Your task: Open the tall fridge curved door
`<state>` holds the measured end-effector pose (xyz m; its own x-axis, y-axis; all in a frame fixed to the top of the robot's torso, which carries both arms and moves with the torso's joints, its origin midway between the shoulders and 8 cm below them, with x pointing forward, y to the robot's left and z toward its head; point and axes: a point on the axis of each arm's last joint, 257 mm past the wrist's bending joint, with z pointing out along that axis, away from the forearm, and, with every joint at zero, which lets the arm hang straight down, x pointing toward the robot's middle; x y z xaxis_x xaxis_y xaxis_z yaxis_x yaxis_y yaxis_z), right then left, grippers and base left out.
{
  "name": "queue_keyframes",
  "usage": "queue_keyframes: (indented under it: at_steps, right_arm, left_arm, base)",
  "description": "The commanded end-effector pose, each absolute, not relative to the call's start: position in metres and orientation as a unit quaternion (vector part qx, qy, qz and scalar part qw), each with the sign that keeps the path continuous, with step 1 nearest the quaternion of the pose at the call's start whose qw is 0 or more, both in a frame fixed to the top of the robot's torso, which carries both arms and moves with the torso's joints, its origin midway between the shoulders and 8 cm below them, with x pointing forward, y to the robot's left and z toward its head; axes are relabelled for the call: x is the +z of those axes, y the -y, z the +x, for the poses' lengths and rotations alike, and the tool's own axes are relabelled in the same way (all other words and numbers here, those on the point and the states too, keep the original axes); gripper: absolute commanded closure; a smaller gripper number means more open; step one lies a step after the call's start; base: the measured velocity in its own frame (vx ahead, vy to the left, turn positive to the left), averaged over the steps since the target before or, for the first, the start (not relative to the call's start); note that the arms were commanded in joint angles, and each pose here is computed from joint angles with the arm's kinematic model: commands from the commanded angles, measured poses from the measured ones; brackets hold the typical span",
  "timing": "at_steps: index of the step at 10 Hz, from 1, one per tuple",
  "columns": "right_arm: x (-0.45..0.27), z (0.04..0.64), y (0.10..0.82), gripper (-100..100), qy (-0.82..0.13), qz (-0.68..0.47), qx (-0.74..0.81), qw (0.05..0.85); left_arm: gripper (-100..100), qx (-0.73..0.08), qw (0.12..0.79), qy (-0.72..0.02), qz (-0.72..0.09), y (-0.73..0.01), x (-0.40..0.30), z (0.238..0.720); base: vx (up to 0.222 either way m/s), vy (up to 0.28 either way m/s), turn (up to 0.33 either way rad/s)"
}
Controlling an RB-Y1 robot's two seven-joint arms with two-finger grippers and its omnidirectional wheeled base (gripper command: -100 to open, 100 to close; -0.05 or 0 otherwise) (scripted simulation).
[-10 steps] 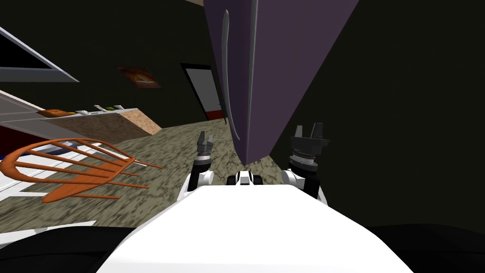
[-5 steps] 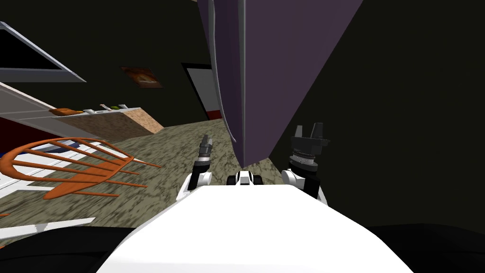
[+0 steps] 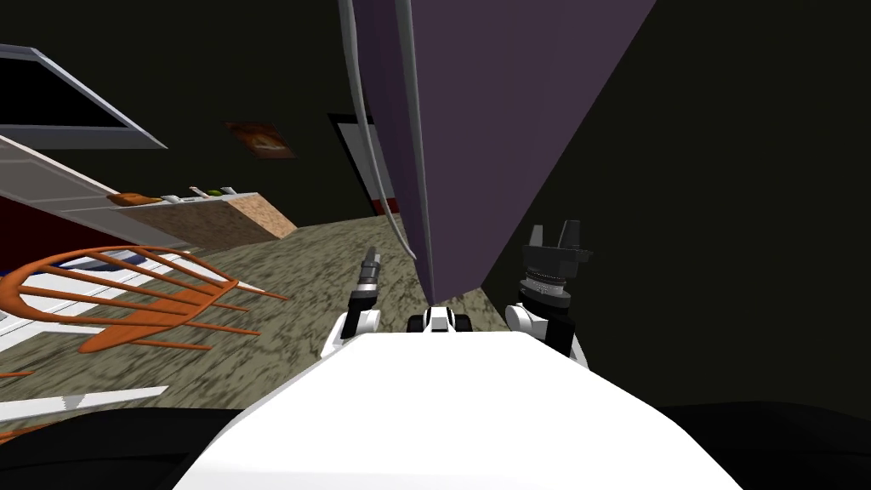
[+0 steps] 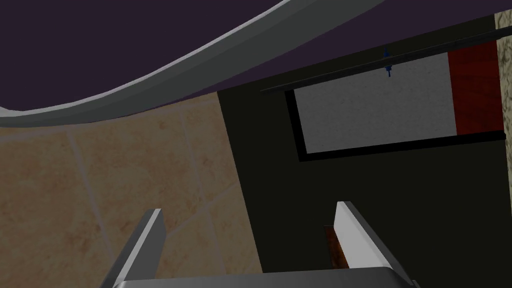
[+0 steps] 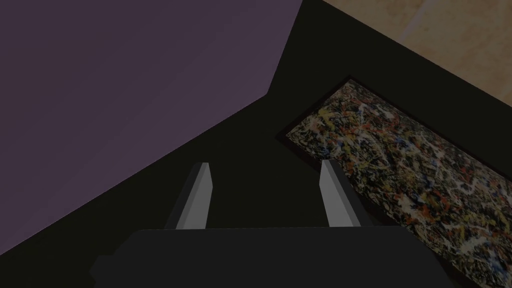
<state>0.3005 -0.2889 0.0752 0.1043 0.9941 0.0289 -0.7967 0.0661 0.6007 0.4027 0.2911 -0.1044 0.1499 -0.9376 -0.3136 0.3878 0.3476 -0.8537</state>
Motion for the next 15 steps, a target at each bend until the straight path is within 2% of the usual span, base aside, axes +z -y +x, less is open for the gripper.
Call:
queue_keyframes:
  at_steps: [1,8,15]
  right_arm:
    - [0.075,0.301,0.289,0,-0.202,0.245,0.638,0.702]
    - [0.075,0.301,0.289,0,-0.202,0.245,0.638,0.702]
    - [0.075,0.301,0.289,0,-0.202,0.244,0.638,0.702]
  left_arm:
    - [-100,-0.449,0.697,-0.464,-0.312,-0.302,-0.127,0.404]
    - [-100,-0.382,0.702,-0.508,-0.321,-0.332,-0.181,0.405]
    - [-100,-0.358,0.697,-0.504,-0.365,-0.336,-0.216,0.401]
  base:
    - [0.105,-0.163,0.064]
    - [0.087,-0.137,0.059]
    - [0.049,-0.094,0.037]
